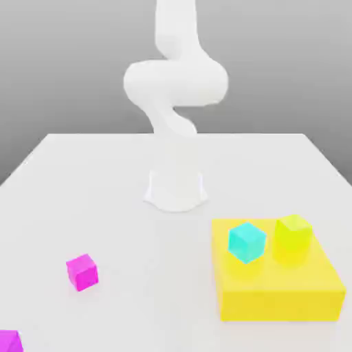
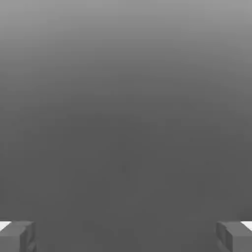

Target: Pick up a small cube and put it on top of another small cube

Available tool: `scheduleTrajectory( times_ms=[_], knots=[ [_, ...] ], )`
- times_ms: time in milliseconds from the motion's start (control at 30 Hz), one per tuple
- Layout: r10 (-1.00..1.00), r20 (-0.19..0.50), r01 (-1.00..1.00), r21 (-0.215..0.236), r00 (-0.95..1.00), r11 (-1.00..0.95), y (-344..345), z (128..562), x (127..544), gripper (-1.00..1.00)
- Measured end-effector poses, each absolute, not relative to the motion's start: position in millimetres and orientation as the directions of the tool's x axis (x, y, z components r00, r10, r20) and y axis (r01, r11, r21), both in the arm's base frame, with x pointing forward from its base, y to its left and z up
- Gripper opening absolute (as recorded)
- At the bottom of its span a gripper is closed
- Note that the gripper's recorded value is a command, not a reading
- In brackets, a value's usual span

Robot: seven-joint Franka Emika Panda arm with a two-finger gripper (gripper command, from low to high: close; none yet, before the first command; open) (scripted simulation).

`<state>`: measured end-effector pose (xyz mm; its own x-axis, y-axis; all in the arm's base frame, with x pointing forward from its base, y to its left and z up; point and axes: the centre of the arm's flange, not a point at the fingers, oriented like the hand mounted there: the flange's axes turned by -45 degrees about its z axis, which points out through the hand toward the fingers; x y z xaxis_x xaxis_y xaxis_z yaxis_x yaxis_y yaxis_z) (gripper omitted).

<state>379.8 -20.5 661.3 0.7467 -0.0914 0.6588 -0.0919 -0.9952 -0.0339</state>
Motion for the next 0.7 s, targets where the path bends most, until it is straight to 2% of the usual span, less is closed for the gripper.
scheduleTrajectory(
  times_ms=[167,333,500,700],
  knots=[
    [-0.277,0.511,-0.282,-0.068,0.814,-0.957,-74.5,542.1,426.4,0.0],
    [-0.456,0.357,-0.461,-0.076,0.815,-0.884,-126.5,424.9,431.2,0.0],
    [-0.624,0.196,-0.627,-0.058,0.756,-0.777,-168.3,312.4,401.0,0.0],
    [-0.784,0.017,-0.784,-0.008,0.62,-0.62,-195.3,198.0,334.2,0.0]
  ],
)
